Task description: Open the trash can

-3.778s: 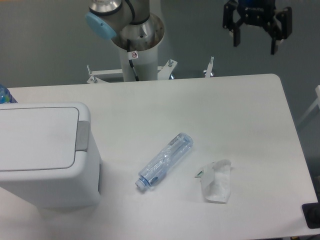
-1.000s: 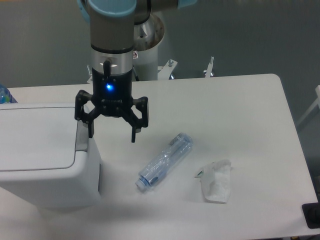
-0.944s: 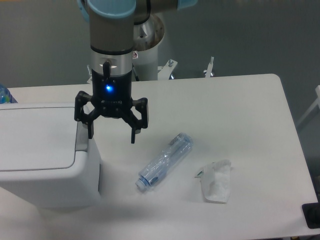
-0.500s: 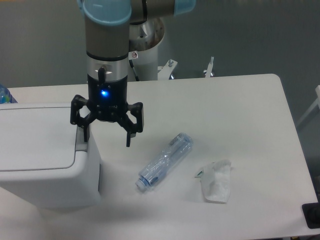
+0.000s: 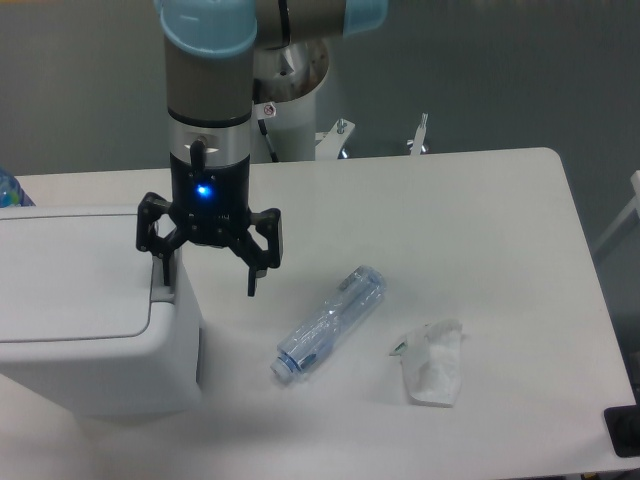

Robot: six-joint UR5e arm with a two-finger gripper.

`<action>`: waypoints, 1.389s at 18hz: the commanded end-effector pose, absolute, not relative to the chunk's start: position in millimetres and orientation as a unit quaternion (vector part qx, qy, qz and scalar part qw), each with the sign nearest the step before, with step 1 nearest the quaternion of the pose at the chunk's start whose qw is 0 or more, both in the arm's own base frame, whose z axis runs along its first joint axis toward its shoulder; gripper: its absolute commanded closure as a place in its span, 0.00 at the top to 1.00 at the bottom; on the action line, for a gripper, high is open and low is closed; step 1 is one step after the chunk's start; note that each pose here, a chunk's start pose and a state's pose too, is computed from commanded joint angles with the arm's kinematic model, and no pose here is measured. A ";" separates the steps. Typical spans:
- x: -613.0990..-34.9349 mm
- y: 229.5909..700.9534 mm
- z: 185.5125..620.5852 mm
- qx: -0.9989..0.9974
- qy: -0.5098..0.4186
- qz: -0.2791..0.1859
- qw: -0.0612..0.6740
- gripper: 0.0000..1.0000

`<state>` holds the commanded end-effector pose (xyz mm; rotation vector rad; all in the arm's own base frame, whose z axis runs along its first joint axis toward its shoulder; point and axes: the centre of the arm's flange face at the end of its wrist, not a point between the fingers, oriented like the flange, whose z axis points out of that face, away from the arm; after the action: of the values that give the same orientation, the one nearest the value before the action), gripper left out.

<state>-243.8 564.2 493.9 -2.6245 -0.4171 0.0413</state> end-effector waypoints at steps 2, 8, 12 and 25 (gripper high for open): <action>-243.8 564.1 493.7 -0.959 -0.152 0.015 0.239 1.00; -244.1 564.5 492.8 -0.959 -0.153 0.014 0.238 1.00; -244.2 564.6 493.0 -0.959 -0.152 0.015 0.239 1.00; -244.4 566.4 488.3 -0.960 -0.153 0.012 0.235 1.00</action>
<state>-244.4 566.4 488.3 -2.6337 -0.4201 0.0336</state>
